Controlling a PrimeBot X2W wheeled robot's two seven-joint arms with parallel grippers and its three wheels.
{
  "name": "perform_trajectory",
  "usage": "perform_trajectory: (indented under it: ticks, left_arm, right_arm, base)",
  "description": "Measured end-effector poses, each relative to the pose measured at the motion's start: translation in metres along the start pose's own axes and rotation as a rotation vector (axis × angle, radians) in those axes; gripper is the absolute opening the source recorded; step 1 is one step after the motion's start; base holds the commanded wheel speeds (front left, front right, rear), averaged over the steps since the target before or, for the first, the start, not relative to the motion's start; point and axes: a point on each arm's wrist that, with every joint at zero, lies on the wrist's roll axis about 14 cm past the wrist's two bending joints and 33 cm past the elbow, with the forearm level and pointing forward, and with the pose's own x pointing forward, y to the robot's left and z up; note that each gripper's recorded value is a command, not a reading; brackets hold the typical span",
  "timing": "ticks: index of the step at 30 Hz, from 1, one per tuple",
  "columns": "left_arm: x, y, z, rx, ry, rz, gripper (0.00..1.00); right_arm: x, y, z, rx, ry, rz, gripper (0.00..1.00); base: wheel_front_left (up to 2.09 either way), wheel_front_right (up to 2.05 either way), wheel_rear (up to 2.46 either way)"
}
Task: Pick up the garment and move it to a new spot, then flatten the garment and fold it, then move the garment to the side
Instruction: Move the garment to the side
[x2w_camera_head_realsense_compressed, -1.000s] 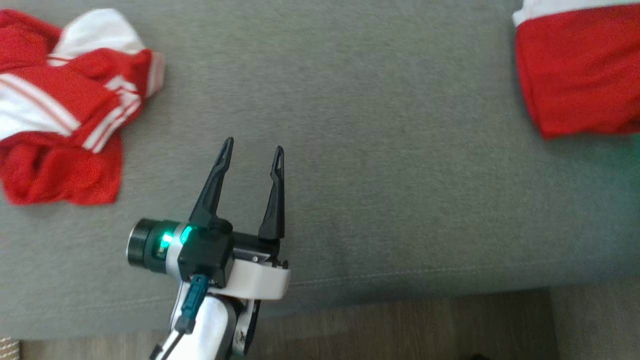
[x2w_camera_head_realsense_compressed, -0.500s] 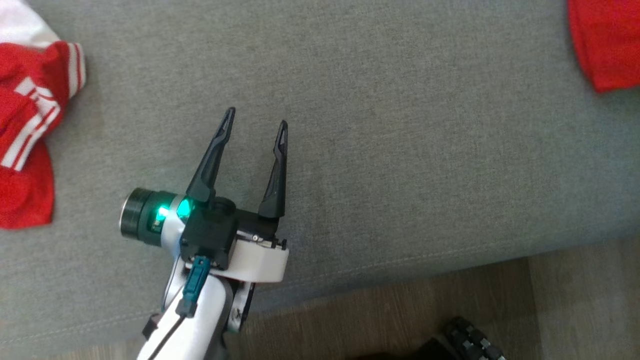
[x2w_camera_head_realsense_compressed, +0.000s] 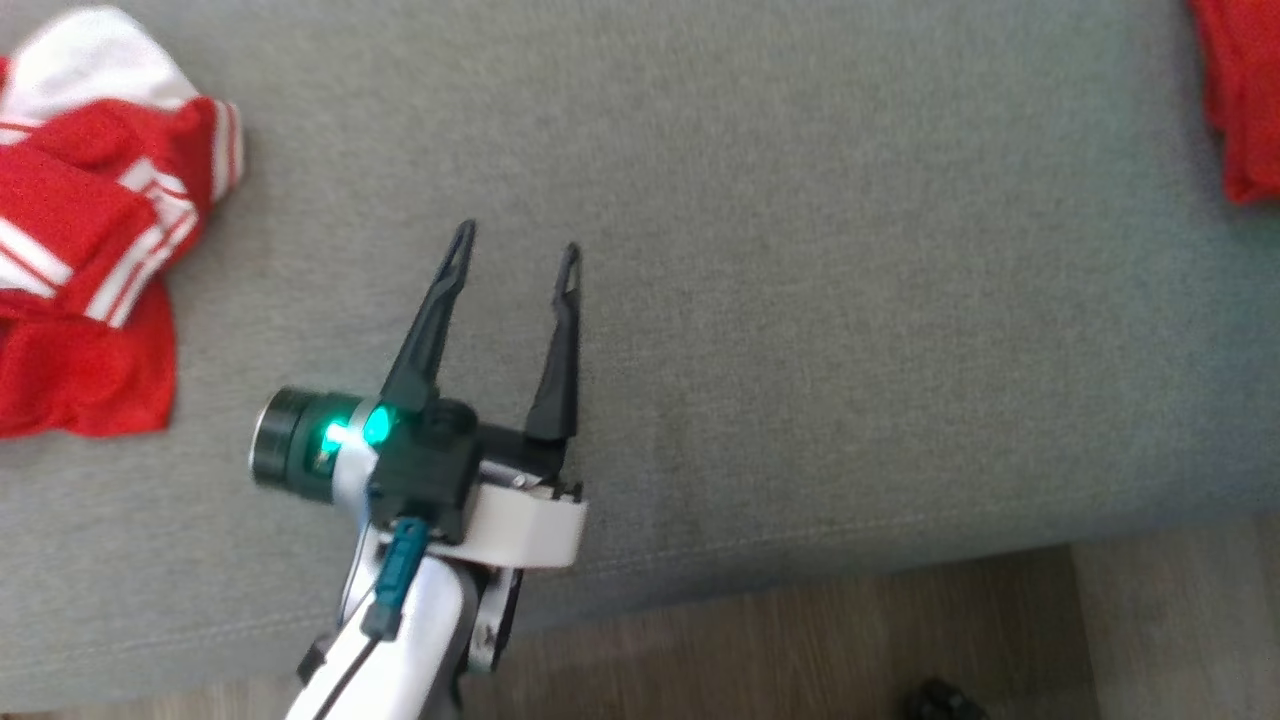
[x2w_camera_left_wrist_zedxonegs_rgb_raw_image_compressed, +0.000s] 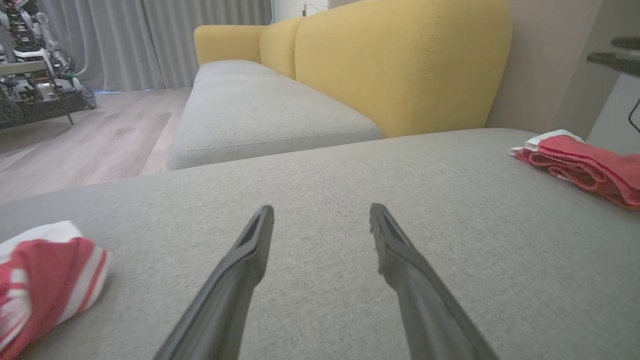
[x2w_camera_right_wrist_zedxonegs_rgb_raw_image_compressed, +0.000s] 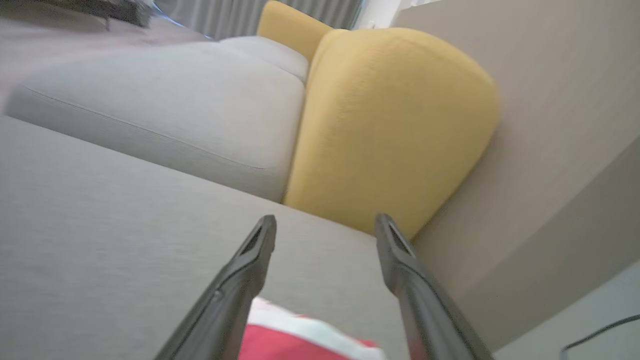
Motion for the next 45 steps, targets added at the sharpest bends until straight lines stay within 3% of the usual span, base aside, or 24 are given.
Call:
perform_trajectory:
  ticks: [5, 8, 11, 19, 25, 40, 45]
  left_arm:
    - [-0.022, 0.014, 0.017, -0.018, 0.001, 0.068, 1.0]
    - [-0.037, 0.02, 0.031, -0.009, -0.014, 0.093, 1.0]
    - [-0.052, 0.024, 0.042, -0.007, -0.025, 0.112, 1.0]
    - [-0.11, 0.04, 0.057, 0.015, -0.028, 0.206, 1.0]
    - [-0.149, 0.039, 0.071, 0.015, -0.06, 0.234, 1.0]
    - [-0.194, 0.067, 0.07, 0.046, -0.047, 0.376, 1.0]
    - [-0.193, 0.066, 0.073, 0.044, -0.058, 0.362, 1.0]
  right_arm:
    - [-0.045, 0.097, 0.005, 0.257, -0.035, 0.147, 1.0]
    - [-0.069, 0.121, 0.025, 0.387, -0.081, 0.173, 1.0]
    - [-0.091, 0.141, 0.058, 0.422, -0.16, 0.228, 1.0]
    - [-0.17, 0.167, 0.057, 0.508, -0.129, 0.178, 1.0]
    - [-0.218, 0.178, 0.061, 0.482, -0.133, 0.194, 1.0]
    - [-0.258, 0.171, 0.061, 0.493, -0.145, 0.162, 1.0]
    - [-0.262, 0.167, 0.058, 0.496, -0.139, 0.145, 1.0]
  base:
    - [0.0, 0.0, 0.0]
    - [0.0, 0.0, 0.0]
    - [0.0, 0.0, 0.0]
    - [0.0, 0.0, 0.0]
    - [0.0, 0.0, 0.0]
    - [0.0, 0.0, 0.0]
    - [0.0, 0.0, 0.0]
